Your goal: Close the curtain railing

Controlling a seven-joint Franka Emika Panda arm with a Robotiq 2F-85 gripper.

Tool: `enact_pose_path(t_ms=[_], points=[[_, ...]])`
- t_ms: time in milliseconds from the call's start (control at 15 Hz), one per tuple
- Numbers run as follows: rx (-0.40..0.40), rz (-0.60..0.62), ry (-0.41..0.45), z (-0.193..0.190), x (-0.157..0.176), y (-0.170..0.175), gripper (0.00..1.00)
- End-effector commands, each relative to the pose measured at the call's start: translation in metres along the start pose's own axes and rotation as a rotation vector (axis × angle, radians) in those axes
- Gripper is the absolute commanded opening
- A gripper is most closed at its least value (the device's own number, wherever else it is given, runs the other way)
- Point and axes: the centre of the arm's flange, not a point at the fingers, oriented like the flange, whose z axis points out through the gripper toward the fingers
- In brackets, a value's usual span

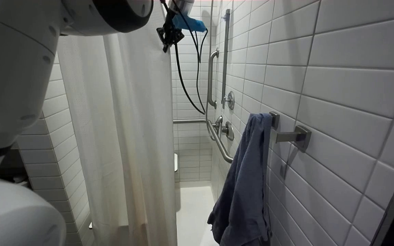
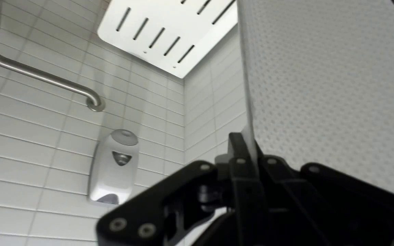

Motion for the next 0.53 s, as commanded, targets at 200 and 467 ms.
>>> enact_pose_path(t_ms=[200, 467], points=[[-0.264, 0.089, -0.049, -0.014, -0.013, 0.033, 0.00], [-0.422, 0.134, -0.087, -0.024, -0.024, 0.055, 0.00]])
